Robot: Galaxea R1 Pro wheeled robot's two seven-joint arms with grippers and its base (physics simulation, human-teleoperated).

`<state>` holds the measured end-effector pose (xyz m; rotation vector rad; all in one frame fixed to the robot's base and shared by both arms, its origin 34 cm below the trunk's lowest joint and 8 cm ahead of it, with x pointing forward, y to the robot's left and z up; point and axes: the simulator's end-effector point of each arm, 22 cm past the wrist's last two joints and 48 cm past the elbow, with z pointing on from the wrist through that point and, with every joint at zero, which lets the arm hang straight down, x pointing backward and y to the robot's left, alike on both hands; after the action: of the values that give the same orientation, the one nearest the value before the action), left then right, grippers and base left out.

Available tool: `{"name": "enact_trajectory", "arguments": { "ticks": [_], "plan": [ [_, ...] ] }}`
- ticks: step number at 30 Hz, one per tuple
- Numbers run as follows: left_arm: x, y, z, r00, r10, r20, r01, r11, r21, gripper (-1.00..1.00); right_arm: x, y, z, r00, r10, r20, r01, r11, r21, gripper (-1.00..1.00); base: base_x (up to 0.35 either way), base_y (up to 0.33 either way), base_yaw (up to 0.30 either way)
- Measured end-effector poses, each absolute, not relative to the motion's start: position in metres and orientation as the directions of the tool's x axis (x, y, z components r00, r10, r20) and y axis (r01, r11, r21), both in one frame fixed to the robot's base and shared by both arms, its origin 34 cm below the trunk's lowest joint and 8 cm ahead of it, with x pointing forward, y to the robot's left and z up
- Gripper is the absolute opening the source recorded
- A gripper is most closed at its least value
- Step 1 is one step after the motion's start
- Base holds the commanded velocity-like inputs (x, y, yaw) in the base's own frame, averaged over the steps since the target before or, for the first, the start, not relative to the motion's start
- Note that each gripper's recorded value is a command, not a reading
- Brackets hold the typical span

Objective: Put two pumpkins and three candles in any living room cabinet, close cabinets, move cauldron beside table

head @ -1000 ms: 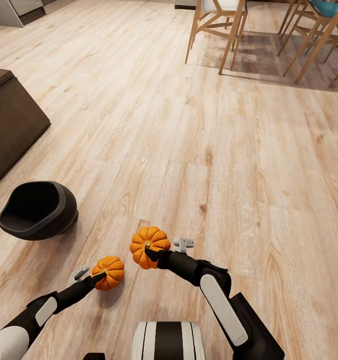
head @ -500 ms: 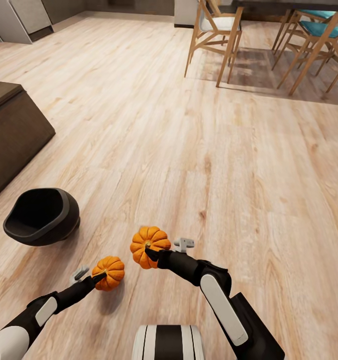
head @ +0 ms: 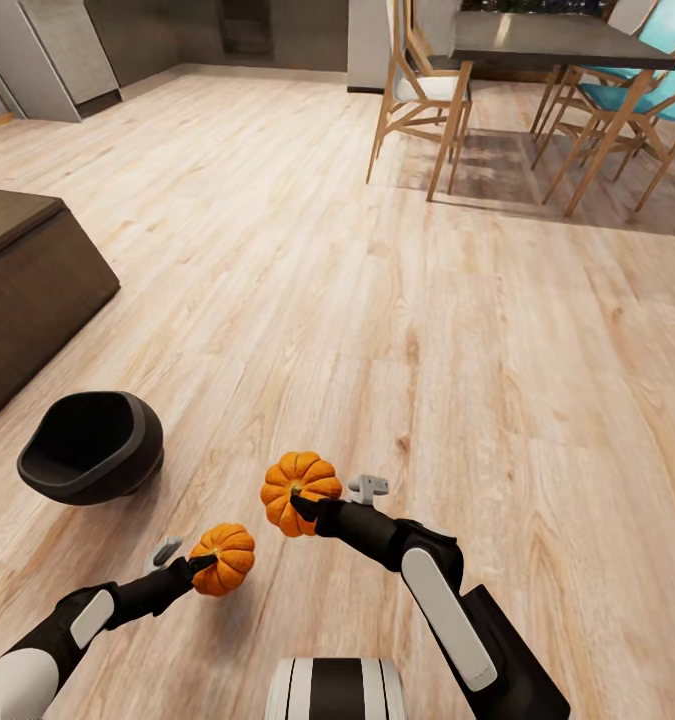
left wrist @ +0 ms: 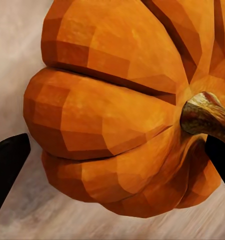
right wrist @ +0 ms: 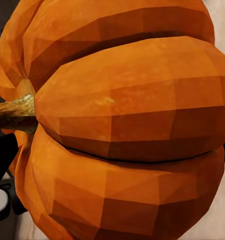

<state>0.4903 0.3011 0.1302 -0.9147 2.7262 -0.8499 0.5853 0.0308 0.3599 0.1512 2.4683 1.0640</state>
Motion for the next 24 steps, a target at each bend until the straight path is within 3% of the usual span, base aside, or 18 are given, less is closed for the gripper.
{"name": "enact_trajectory", "arguments": {
  "ticks": [4, 11, 18, 24],
  "plan": [
    [0.498, 0.302, 0.139, -0.805, -0.592, 0.038, -0.506, 0.652, -0.565, -1.00, 0.588, 0.031, 0.369, -0.888, 0.271, -0.372, -0.087, 0.695, 0.713, -1.00, -0.031, 0.000, 0.000],
    [0.508, 0.302, 0.151, -0.809, -0.588, 0.014, -0.487, 0.656, -0.577, -1.00, 0.592, 0.031, 0.385, -0.877, 0.271, -0.398, -0.108, 0.695, 0.711, -1.00, -0.230, 0.000, 0.000],
    [0.519, 0.301, 0.165, -0.806, -0.591, -0.009, -0.471, 0.652, -0.594, -1.00, 0.594, 0.031, 0.401, -0.865, 0.270, -0.423, -0.130, 0.693, 0.709, -1.00, -0.025, 0.000, 0.008],
    [0.527, 0.301, 0.176, -0.806, -0.592, -0.028, -0.457, 0.651, -0.606, -1.00, 0.596, 0.032, 0.414, -0.854, 0.270, -0.444, -0.148, 0.694, 0.705, -1.00, -0.005, 0.000, 0.209]
  ]
}}
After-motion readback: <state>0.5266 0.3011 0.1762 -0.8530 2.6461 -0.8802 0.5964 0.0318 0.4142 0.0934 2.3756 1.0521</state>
